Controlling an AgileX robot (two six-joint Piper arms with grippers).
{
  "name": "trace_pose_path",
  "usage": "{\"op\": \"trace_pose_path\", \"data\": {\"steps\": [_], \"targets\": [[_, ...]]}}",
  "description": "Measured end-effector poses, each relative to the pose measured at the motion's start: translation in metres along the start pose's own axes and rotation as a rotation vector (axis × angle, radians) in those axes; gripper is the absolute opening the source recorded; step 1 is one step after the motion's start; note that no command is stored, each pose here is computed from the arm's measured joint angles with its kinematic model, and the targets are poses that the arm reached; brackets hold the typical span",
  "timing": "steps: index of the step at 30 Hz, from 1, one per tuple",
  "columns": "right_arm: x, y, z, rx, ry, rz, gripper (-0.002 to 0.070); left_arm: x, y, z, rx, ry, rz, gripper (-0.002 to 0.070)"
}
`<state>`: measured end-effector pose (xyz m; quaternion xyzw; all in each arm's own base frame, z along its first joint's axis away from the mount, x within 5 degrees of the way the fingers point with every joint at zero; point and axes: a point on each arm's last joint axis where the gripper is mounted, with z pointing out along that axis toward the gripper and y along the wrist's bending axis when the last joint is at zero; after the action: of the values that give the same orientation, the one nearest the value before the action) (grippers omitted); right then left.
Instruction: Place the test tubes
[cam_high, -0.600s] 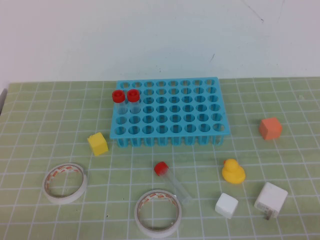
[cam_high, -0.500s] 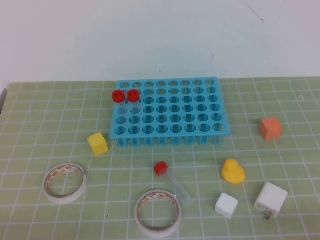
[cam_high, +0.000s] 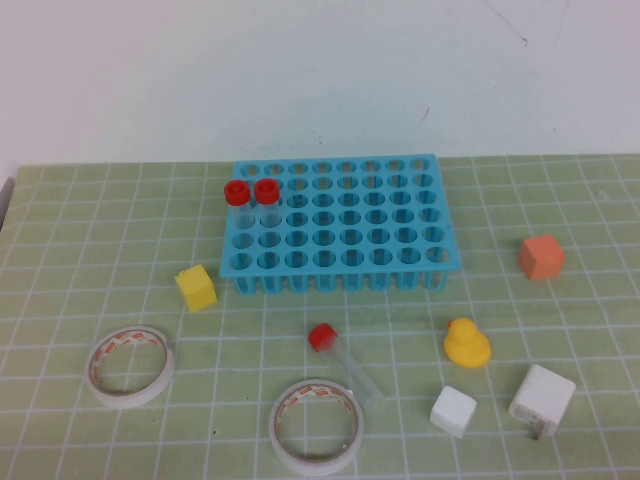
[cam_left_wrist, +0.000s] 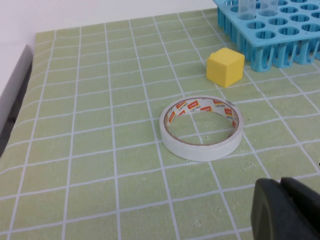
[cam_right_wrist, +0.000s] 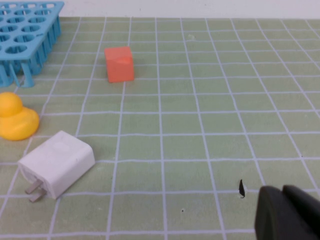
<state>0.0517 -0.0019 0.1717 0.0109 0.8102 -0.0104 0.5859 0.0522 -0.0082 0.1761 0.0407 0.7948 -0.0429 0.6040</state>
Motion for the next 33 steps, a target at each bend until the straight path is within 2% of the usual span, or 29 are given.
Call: {"op": "trace_pose_path", "data": {"steps": [22,26,33], "targets": [[-0.001,0.0,0.0,0.0,-0.013,-0.03,-0.0001,-0.004,0.001,0.0,-0.006,-0.045,0.002,-0.0001],[-0.009,0.0,0.0,0.005,-0.12,-0.087,-0.0001,-0.02,0.003,-0.002,-0.028,-0.222,0.002,-0.0001],[-0.045,0.001,-0.012,0.035,-0.54,-0.183,-0.0001,-0.051,0.006,-0.016,-0.075,-0.6,0.002,-0.0001]]}}
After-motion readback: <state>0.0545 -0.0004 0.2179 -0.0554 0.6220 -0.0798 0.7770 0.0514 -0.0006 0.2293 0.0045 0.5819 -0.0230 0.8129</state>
